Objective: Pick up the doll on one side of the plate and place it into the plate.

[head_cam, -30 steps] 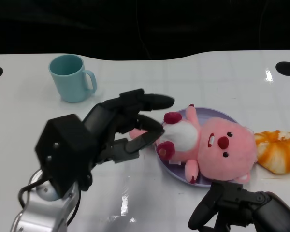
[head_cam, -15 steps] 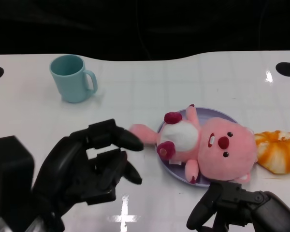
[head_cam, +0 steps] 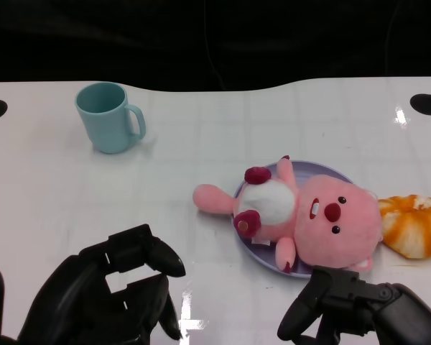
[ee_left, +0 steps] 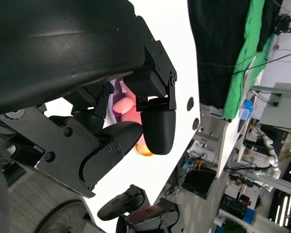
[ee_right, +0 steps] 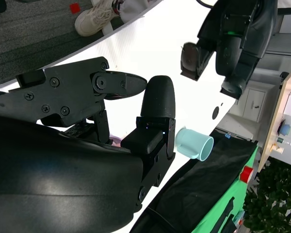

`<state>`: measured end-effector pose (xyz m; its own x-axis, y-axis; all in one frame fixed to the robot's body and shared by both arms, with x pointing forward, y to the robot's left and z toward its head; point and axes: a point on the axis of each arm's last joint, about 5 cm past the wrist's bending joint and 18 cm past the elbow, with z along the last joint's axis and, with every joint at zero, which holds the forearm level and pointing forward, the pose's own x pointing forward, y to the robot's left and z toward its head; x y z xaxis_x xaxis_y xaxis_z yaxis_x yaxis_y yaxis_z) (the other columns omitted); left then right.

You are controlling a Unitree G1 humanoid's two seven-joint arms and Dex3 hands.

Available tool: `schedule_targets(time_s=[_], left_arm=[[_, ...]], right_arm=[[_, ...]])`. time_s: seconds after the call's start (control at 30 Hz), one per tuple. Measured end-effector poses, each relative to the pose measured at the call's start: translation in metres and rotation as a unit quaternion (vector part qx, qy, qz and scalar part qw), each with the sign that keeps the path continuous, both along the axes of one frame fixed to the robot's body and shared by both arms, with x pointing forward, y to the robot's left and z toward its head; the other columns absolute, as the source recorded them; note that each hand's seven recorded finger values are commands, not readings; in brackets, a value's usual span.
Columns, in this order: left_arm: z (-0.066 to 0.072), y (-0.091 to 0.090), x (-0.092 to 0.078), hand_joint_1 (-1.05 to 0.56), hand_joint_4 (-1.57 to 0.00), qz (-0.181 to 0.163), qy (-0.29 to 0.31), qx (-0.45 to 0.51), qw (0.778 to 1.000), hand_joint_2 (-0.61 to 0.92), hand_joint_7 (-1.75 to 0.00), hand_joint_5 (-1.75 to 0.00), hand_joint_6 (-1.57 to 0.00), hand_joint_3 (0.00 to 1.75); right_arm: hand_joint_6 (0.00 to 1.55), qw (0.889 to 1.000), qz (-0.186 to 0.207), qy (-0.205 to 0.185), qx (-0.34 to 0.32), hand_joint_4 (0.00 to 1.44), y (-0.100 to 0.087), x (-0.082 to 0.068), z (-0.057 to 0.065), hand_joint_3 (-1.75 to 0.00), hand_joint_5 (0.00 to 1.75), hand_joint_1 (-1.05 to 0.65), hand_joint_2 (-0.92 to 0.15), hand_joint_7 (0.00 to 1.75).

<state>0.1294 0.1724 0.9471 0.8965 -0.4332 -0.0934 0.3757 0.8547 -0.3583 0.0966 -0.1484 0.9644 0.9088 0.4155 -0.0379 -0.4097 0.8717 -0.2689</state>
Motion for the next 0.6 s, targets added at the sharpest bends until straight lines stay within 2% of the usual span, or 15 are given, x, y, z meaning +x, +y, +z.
schedule_targets(time_s=[0.2,0.6], left_arm=[[-0.012,0.002,0.002,-0.14,-0.84,-0.012,0.036,-0.019,0.999,0.42,-1.64,-1.75,-0.72,1.37],[-0.025,-0.003,0.01,-0.17,-0.85,-0.033,0.068,-0.028,0.997,0.41,-1.65,-1.75,-0.72,1.38]], right_arm=[[0.61,1.0,-0.002,0.0,-0.001,0.68,-0.001,0.0,0.0,-0.33,1.57,-0.23,-0.92,1.29],[0.6,1.0,-0.003,0.005,0.001,0.68,-0.007,-0.001,-0.002,-0.34,1.57,-0.23,-0.92,1.3]])
